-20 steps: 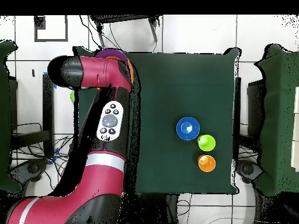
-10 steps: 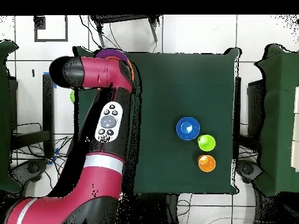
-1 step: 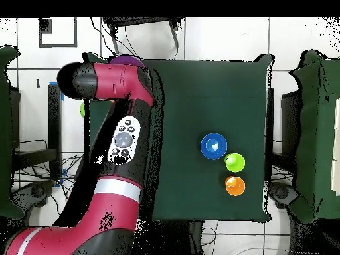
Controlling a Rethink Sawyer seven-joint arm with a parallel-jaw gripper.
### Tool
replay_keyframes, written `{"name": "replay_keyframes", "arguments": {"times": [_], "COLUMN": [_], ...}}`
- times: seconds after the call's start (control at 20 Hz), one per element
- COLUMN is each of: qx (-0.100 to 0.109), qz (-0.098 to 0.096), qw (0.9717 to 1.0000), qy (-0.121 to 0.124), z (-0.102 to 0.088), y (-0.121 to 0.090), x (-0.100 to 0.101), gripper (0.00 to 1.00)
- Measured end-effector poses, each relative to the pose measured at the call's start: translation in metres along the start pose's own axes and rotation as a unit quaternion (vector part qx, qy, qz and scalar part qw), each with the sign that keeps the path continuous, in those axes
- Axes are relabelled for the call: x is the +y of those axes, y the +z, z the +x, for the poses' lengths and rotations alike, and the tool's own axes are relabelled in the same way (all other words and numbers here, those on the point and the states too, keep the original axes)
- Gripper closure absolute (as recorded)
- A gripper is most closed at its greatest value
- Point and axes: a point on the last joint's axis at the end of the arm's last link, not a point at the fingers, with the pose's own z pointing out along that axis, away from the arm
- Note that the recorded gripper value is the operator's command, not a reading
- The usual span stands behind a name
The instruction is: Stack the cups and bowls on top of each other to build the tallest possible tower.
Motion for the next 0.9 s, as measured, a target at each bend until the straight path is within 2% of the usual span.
{"name": "replay_keyframes", "arguments": {"times": [0.45,0.9], "qx": [-0.005,0.006], "qz": [-0.009,-0.028], "qw": [0.9999,0.9995], "qy": [0.002,0.008], "z": [-0.005,0.002], "y": [-0.014,-0.022], "x": [0.004,0.014], "gripper": [0.0,0.0]}}
